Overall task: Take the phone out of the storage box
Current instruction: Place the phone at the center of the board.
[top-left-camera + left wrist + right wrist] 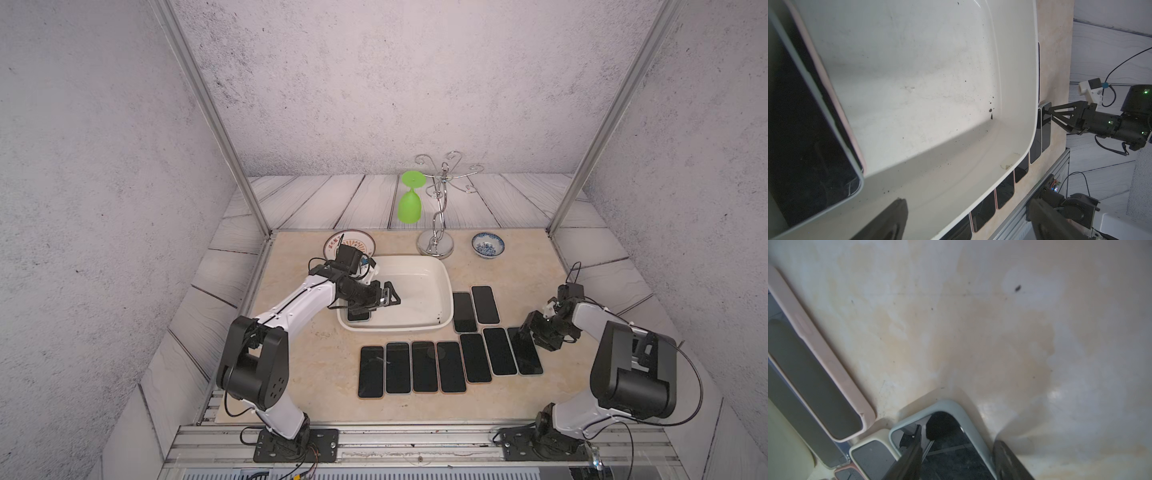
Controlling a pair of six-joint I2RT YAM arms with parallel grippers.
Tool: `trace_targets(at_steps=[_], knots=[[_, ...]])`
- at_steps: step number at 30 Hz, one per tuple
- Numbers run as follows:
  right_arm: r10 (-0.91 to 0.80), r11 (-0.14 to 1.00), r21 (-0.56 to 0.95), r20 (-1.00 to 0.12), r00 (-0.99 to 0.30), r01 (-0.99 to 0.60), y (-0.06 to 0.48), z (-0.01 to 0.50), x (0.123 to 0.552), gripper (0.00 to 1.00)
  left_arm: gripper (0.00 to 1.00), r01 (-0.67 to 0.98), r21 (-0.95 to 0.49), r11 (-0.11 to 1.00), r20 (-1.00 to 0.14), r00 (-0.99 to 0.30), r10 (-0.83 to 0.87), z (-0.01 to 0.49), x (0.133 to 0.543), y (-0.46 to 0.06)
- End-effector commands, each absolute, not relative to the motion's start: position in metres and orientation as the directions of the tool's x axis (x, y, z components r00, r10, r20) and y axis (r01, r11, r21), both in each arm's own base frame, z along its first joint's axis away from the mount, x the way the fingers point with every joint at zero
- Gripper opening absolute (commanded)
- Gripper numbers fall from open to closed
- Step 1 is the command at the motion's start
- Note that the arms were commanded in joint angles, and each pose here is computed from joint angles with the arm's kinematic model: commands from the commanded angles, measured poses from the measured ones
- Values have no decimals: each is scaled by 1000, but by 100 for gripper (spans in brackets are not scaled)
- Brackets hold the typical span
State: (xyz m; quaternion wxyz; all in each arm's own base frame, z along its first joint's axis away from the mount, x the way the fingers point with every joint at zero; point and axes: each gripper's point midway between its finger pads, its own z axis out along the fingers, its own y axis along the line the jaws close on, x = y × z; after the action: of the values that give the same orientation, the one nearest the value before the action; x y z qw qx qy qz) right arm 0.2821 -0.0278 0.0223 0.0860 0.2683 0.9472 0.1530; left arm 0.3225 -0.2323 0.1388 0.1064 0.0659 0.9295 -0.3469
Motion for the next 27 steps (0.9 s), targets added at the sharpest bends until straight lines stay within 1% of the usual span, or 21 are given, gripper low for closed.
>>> trace_targets(at_steps=[1,2,5,8,11,12,15,19,27], knots=[[532,760,350,150,-833,548,7,14,235,62,98,206,-616,761,-268,-962,44,145,321,-228],[534,761,349,144,-833,547,6,16,236,64,98,206,-609,766,-271,-962,44,145,322,-227],[544,765,351,99,-833,541,2,27,245,75,98,205,-577,790,-293,-956,34,146,327,-221],[543,788,351,-7,-840,506,-9,54,264,87,98,191,-513,837,-311,-950,26,149,340,-210],[524,814,357,-109,-845,459,-17,91,284,93,98,185,-437,880,-315,-948,43,155,354,-202],[518,820,363,-139,-844,443,-19,104,289,99,98,177,-403,898,-313,-949,46,153,360,-197],[501,829,389,-200,-842,401,-17,132,297,99,98,144,-283,948,-305,-951,53,143,375,-180],[457,846,413,-238,-857,337,-4,157,302,99,98,108,-156,982,-240,-968,68,118,388,-165],[322,884,430,-281,-904,181,42,173,306,99,98,87,-60,994,-154,-985,77,73,398,-154]])
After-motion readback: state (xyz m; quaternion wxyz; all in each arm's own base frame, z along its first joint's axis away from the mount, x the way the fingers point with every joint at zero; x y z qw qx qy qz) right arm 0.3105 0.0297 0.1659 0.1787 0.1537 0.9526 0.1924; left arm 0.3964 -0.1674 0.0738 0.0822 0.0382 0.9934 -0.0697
